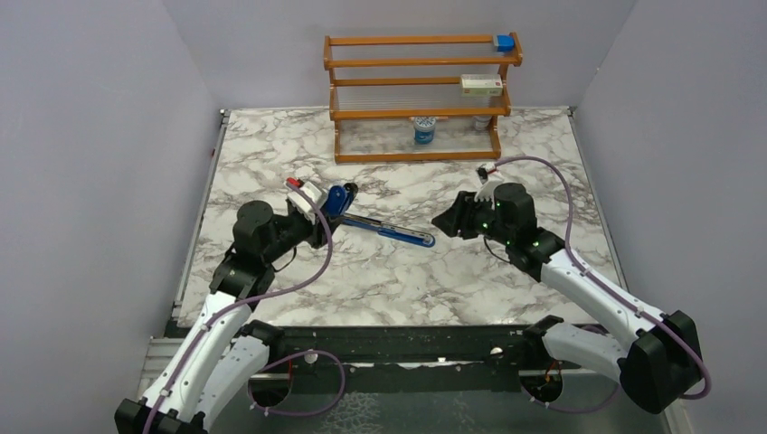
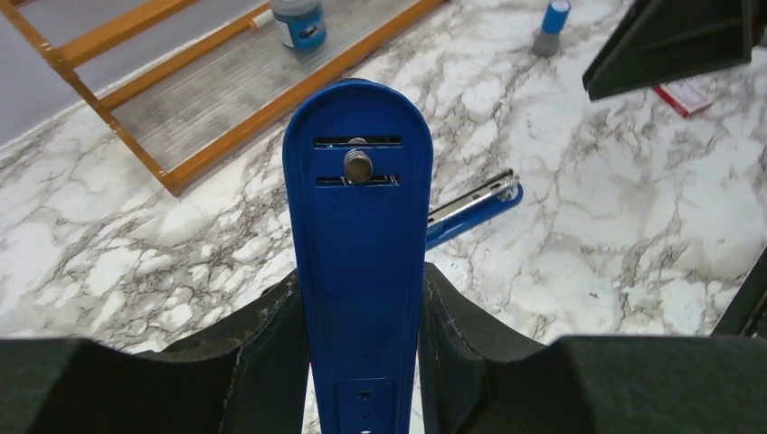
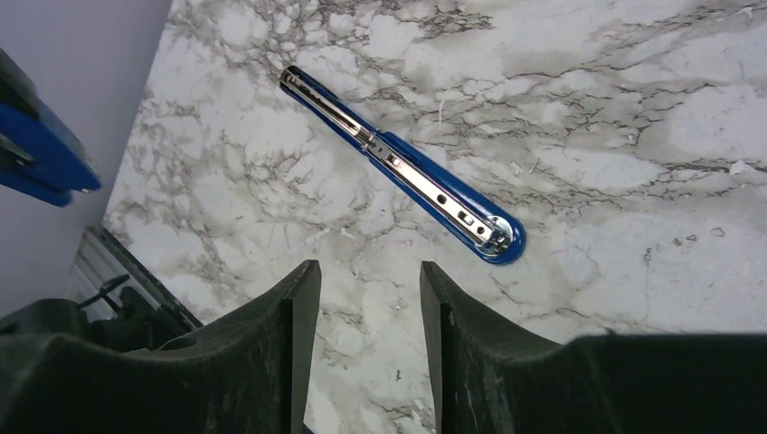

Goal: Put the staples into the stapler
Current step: Pick up the stapler from the center of the board.

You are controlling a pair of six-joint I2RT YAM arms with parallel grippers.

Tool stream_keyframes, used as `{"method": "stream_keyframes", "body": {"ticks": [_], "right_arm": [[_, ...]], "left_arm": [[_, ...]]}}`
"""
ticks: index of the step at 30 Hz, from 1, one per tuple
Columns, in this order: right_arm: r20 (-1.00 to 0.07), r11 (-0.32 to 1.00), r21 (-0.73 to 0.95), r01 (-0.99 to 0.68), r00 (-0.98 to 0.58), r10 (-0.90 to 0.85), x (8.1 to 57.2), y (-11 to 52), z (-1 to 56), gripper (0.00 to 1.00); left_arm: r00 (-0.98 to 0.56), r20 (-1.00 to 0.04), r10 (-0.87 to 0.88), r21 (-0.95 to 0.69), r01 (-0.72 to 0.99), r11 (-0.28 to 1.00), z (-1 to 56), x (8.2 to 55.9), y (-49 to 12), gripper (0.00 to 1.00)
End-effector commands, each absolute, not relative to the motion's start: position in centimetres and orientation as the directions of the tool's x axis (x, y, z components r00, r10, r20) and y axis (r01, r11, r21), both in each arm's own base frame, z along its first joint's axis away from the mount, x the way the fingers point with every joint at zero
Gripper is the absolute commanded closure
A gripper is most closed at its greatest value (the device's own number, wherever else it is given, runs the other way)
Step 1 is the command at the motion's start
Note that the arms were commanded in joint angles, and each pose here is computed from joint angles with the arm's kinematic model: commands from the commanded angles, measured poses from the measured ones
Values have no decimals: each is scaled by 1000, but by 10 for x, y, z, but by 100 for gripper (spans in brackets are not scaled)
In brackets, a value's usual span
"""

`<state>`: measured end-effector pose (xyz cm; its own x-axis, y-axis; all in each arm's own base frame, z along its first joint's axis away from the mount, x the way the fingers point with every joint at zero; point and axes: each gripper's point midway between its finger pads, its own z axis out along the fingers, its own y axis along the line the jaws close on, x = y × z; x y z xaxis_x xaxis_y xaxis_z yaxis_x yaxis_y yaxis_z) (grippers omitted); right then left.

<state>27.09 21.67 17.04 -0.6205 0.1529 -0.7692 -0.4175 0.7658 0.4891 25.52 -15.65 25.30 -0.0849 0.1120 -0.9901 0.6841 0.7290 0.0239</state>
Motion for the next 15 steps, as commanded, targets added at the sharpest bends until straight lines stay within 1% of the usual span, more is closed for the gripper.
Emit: {"method": "stream_keyframes", "body": {"ticks": [1, 6, 8, 10, 13, 15], "right_arm": [[-701, 690, 637, -344, -631, 332, 277, 228, 213, 52], [-607, 634, 735, -240, -650, 457, 286, 233, 232, 50], [-582, 619, 757, -210, -647, 492, 288, 232, 240, 47], [-565, 599, 776, -196, -639, 523, 289, 232, 250, 40], [-523, 560, 812, -166, -631, 572, 288, 231, 262, 24], [-481, 527, 838, -140, -646, 593, 286, 233, 265, 16]], "left_arm": [[117, -969, 219, 237, 696, 677, 266, 260, -166, 100], [183, -915, 359, 386, 653, 652, 254, 276, -181, 100], [228, -890, 395, 445, 623, 644, 256, 279, -192, 100], [279, -852, 443, 516, 591, 621, 257, 278, -205, 100], [302, -775, 556, 627, 476, 616, 257, 278, -212, 100], [329, -739, 587, 672, 415, 613, 263, 272, -215, 100]]}}
